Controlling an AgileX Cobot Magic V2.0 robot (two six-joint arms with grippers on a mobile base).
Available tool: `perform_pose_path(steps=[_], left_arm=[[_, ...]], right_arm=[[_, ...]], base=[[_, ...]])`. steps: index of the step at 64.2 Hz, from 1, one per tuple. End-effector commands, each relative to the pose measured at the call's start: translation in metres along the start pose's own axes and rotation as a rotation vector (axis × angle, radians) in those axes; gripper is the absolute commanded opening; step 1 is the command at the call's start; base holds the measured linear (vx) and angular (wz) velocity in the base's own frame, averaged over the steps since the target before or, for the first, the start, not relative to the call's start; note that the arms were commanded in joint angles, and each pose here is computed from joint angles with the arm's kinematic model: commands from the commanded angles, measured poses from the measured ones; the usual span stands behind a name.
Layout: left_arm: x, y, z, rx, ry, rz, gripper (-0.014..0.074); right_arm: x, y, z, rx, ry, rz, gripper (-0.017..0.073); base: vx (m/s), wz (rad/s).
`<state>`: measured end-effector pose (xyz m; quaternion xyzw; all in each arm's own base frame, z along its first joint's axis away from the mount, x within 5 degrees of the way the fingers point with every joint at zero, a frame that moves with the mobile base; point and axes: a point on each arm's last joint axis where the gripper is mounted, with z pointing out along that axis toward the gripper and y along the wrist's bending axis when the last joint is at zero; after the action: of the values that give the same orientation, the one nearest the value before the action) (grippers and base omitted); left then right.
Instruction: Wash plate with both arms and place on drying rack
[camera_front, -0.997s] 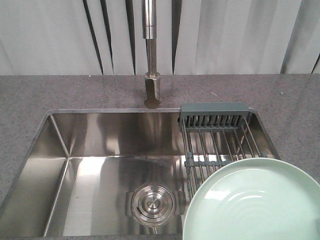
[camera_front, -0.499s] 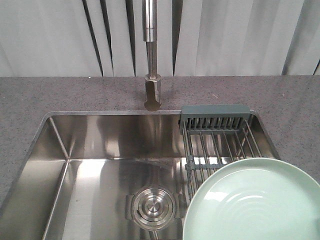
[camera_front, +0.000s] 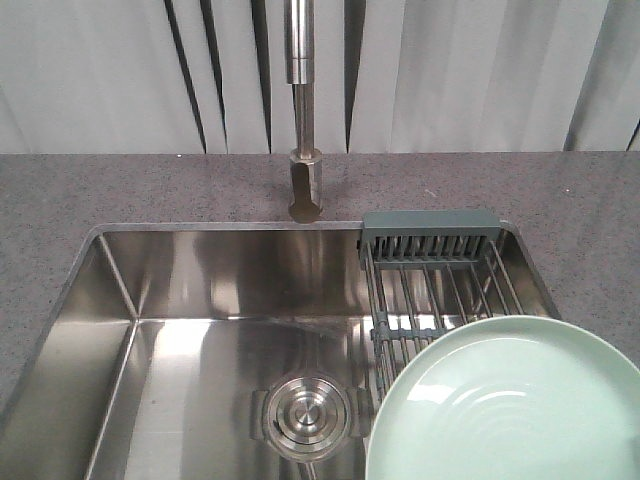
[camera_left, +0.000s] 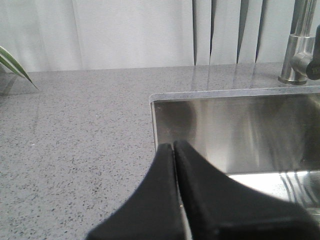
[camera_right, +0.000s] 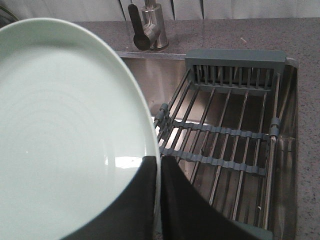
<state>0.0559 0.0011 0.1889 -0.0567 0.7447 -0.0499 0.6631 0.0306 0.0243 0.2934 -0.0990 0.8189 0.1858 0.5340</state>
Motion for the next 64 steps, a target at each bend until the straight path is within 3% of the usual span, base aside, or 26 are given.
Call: perform_pose_path(steps=[1, 64], left_arm=[[-0.015, -0.0037, -0.0034, 0.035, -0.103, -0.003, -0.0006], [-0.015, -0.0037, -0.0034, 0.035, -0.103, -0.003, -0.0006]], right_arm=[[-0.0141, 0.002, -0.0036, -0.006, -0.096, 0.004, -0.0001], [-0.0141, 0.002, -0.0036, -0.006, -0.096, 0.004, -0.0001]], base=[[0.0, 0.0], [0.0, 0.0]])
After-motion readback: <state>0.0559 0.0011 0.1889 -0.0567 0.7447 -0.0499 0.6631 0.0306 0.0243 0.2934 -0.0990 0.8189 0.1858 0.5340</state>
